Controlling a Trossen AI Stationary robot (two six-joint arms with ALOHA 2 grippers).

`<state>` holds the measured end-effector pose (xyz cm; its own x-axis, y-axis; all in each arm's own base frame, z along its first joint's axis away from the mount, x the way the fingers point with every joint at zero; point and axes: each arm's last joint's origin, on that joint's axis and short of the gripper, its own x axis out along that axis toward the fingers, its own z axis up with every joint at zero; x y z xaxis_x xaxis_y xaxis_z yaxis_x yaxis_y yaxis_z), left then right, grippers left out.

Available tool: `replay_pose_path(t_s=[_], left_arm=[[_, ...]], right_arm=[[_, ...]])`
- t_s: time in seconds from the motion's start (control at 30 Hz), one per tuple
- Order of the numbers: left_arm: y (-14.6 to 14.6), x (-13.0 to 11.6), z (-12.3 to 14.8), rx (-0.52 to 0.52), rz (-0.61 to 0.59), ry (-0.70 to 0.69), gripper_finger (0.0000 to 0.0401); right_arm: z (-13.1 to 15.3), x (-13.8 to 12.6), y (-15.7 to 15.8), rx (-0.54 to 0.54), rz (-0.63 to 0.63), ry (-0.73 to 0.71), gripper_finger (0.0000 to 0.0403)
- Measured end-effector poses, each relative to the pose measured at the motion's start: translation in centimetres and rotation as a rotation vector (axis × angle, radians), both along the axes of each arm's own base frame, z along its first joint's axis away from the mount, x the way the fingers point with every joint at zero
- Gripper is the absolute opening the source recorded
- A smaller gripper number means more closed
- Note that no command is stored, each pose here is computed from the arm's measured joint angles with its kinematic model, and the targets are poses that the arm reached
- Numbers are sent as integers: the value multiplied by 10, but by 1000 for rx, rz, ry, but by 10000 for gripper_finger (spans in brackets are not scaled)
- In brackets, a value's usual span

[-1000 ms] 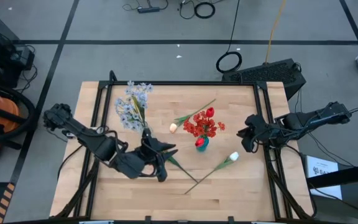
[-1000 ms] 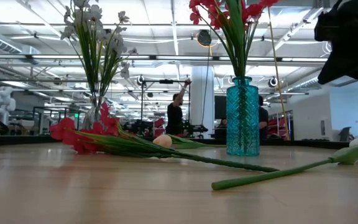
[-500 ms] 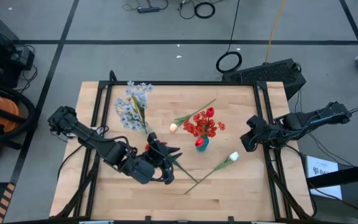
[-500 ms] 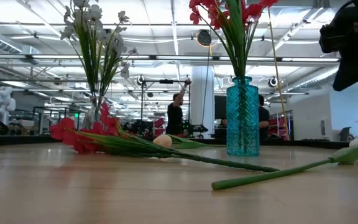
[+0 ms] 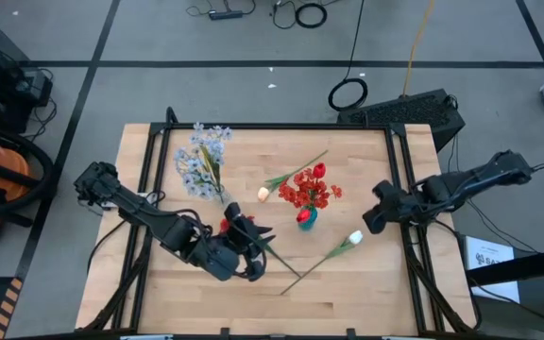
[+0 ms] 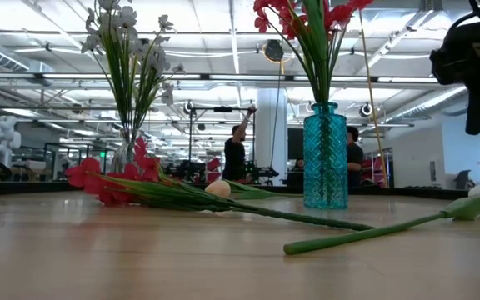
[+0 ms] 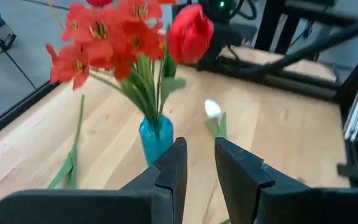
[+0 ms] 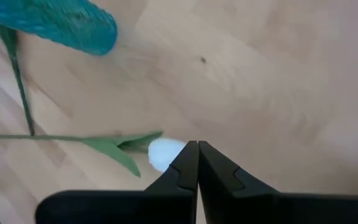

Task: Sort flowers into vase by color
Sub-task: Put the white tulip into the transparent vase

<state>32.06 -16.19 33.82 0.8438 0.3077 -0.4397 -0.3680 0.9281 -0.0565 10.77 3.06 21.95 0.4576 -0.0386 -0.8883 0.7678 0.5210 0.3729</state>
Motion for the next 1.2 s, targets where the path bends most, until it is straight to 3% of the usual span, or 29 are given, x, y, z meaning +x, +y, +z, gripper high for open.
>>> replay_pose_path(t_s=[0.27,0.4,0.6,0.8,1.0,1.2], left_arm=[[6,-3,-10,-18,-65,139,88],[13,-8,-18,-68,-30,238,88],[17,-18,-26,-63,-45,389,88],[18,-21,-28,-25,-59,429,88],[14,-23,-28,31,-124,452,88],[12,-23,-28,21,-170,473,88]], right_arm=[[-8,7,15,93,-138,62,0],[-4,13,26,143,-199,101,0],[9,32,48,134,-333,209,0],[3,56,70,196,-536,233,0],[-14,75,85,275,-553,273,0],[-27,86,91,317,-701,269,0]])
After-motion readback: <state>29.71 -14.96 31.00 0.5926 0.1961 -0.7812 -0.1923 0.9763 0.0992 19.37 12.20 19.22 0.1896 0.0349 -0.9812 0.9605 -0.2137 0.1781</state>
